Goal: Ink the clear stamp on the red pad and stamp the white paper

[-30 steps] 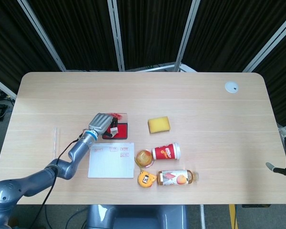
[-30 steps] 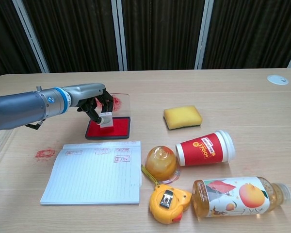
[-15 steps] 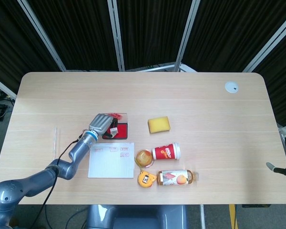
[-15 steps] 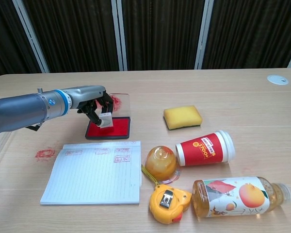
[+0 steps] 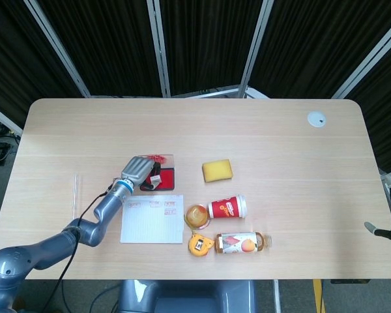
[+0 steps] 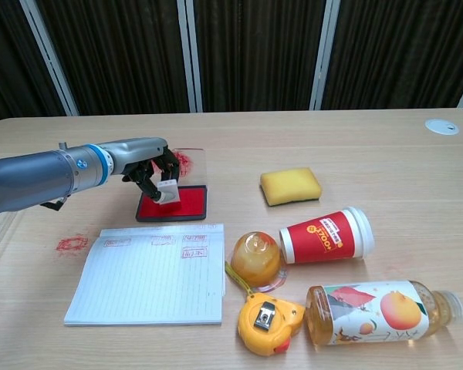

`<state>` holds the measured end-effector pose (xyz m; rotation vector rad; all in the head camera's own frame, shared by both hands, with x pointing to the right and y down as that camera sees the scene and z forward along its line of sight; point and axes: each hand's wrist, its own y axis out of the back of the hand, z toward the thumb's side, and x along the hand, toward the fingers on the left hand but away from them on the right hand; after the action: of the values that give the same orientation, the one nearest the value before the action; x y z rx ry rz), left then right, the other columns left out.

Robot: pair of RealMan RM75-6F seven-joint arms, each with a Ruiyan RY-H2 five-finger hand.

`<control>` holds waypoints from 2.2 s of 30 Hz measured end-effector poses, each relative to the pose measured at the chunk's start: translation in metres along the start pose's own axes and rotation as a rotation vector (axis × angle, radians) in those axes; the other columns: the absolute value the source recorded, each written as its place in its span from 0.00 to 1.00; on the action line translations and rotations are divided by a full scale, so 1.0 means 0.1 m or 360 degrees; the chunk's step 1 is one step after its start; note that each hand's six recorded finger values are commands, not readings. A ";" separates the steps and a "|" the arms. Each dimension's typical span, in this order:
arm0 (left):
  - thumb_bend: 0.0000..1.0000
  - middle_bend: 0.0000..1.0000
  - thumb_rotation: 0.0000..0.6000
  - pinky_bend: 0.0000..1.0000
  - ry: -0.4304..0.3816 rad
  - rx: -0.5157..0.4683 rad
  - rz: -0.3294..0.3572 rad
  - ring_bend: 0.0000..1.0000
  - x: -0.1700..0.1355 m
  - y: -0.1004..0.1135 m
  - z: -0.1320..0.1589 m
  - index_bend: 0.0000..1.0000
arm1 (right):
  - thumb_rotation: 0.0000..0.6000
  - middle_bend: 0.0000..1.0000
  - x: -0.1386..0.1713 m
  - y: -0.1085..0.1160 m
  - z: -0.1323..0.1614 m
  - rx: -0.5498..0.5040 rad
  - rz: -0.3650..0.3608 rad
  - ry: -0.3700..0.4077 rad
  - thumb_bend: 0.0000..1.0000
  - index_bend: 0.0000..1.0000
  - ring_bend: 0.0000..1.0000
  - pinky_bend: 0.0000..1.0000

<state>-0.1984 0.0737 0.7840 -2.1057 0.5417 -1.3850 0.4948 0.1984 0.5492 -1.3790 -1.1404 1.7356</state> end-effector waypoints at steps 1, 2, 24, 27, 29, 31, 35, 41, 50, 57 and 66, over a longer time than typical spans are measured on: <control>0.42 0.58 1.00 0.83 -0.0004 -0.0003 0.0006 0.85 0.00 0.02 0.01 0.60 | 1.00 0.00 0.00 0.00 0.00 -0.0001 0.0000 0.0001 0.00 0.00 0.00 0.00; 0.42 0.58 1.00 0.83 -0.0015 -0.0010 0.0018 0.85 -0.01 0.05 0.02 0.60 | 1.00 0.00 0.00 0.00 0.00 -0.0003 -0.0001 0.0003 0.00 0.00 0.00 0.00; 0.42 0.58 1.00 0.83 -0.0233 -0.0020 -0.0014 0.85 -0.75 0.31 0.13 0.61 | 1.00 0.00 0.06 0.03 0.06 -0.0015 -0.0008 0.0045 0.00 0.00 0.00 0.00; 0.42 0.58 1.00 0.83 -0.0252 0.0021 -0.0068 0.85 -0.94 0.21 0.06 0.61 | 1.00 0.00 0.06 0.03 0.07 -0.0015 -0.0009 0.0051 0.00 0.00 0.00 0.00; 0.42 0.58 1.00 0.83 -0.0264 0.0047 -0.0096 0.85 -1.02 0.14 0.04 0.61 | 1.00 0.00 0.06 0.03 0.07 -0.0014 -0.0008 0.0054 0.00 0.00 0.00 0.00; 0.42 0.58 1.00 0.83 -0.0272 0.0062 -0.0110 0.85 -1.07 0.08 0.03 0.61 | 1.00 0.00 0.06 0.03 0.07 -0.0013 -0.0007 0.0055 0.00 0.00 0.00 0.00; 0.42 0.58 1.00 0.83 -0.0291 0.0105 -0.0118 0.85 -1.11 0.00 0.04 0.61 | 1.00 0.00 0.05 0.02 0.07 -0.0015 -0.0005 0.0054 0.00 0.00 0.00 0.00; 0.42 0.58 1.00 0.83 -0.0315 0.0157 -0.0095 0.85 -1.06 -0.10 0.07 0.61 | 1.00 0.00 0.03 0.02 0.05 -0.0013 -0.0004 0.0042 0.00 0.00 0.00 0.00; 0.42 0.58 1.00 0.83 -0.0330 0.0175 -0.0087 0.85 -0.99 -0.17 0.11 0.61 | 1.00 0.00 0.03 0.02 0.03 -0.0010 -0.0003 0.0029 0.00 0.00 0.00 0.00; 0.42 0.58 1.00 0.83 -0.0349 0.0161 -0.0089 0.85 -0.95 -0.20 0.17 0.61 | 1.00 0.00 0.02 0.03 0.02 -0.0014 -0.0007 0.0023 0.00 0.00 0.00 0.00; 0.42 0.58 1.00 0.83 -0.0356 0.0182 -0.0078 0.85 -0.89 -0.23 0.23 0.60 | 1.00 0.00 0.02 0.03 0.00 -0.0014 -0.0005 0.0015 0.00 0.00 0.00 0.00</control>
<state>-0.2111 0.1504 0.7291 -2.1567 0.3154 -1.1572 0.4944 0.1985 0.5458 -1.3887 -1.1461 1.7217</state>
